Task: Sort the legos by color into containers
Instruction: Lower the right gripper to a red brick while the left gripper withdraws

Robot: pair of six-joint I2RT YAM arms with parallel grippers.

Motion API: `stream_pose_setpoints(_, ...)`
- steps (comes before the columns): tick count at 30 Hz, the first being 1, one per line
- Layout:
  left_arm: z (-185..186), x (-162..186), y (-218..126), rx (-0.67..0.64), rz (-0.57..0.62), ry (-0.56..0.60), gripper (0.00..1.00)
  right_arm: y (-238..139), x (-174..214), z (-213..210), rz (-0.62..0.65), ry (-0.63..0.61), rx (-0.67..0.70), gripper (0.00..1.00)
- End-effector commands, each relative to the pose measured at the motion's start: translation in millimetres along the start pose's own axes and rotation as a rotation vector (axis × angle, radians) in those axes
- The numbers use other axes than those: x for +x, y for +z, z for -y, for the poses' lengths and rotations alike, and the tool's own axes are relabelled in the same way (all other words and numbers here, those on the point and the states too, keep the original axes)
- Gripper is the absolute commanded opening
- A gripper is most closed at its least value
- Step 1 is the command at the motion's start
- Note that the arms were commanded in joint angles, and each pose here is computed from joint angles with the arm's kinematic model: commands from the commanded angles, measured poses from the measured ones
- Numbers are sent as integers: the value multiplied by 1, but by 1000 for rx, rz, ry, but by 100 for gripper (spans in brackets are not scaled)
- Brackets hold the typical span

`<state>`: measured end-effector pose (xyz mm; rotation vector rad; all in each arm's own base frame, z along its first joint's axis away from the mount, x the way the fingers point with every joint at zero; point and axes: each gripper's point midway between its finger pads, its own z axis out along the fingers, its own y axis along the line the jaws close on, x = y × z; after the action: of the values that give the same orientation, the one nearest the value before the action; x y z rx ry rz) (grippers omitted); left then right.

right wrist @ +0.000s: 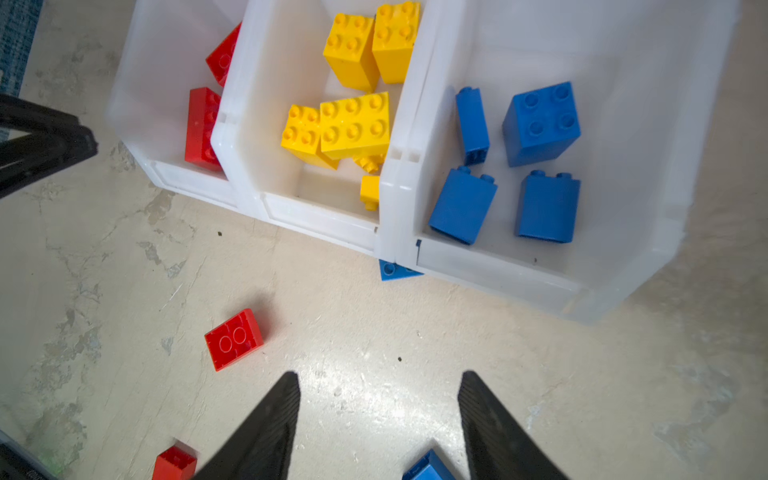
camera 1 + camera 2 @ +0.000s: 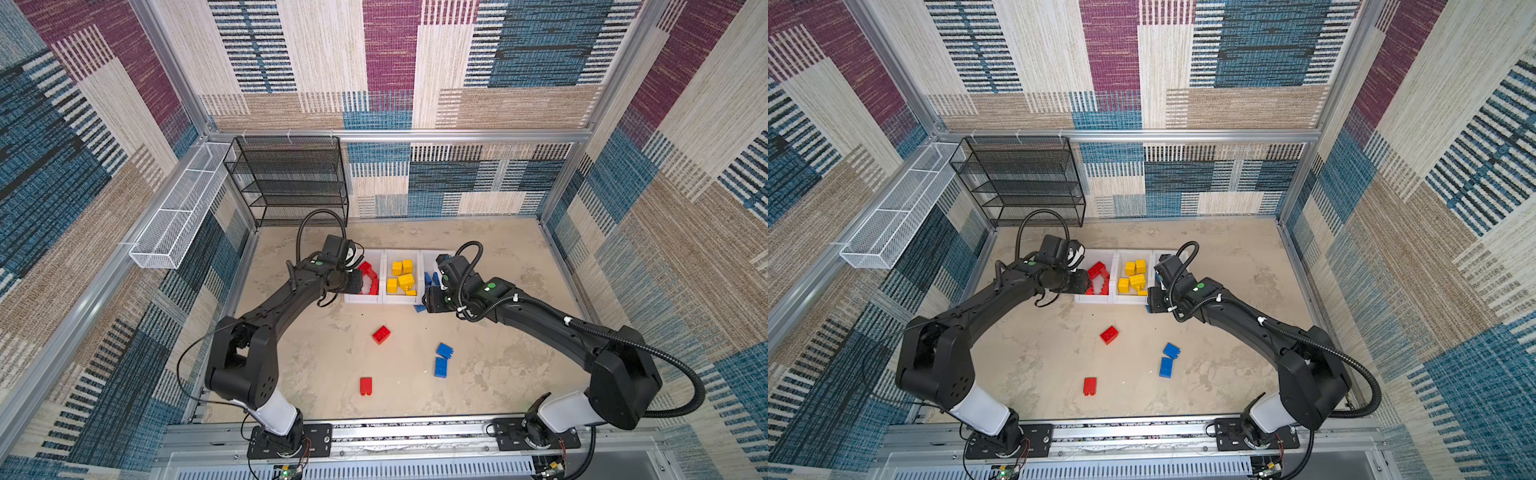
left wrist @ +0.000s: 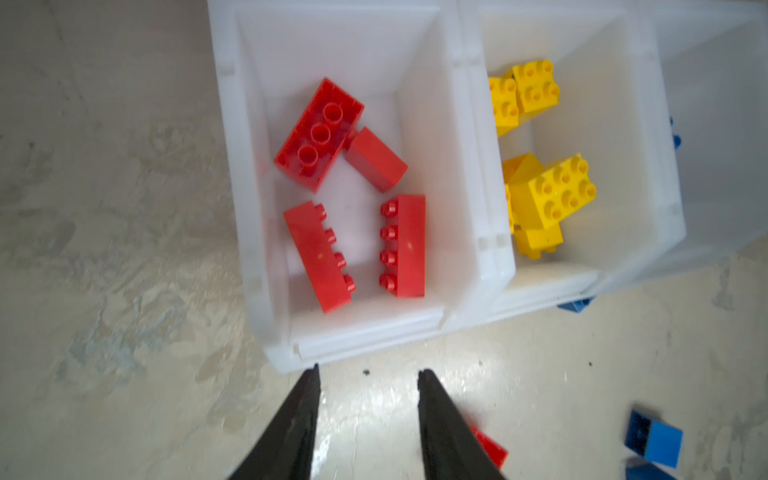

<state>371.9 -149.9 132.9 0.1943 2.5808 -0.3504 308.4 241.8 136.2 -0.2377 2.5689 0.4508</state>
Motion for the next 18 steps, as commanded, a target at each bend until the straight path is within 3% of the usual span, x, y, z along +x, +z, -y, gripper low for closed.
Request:
stream_pose_setpoints(1,-1,16,-15,16,38,-74,44,9,1,-22,-3,-40,-42,64)
stream_pose_setpoints(9,-12,71,-36,21,74,-166,45,36,28,-80,-87,-149,-86,65)
stream_pose_setpoints(18,-18,96,-45,24,99,-229,46,57,60,-106,-166,-253,-99,69)
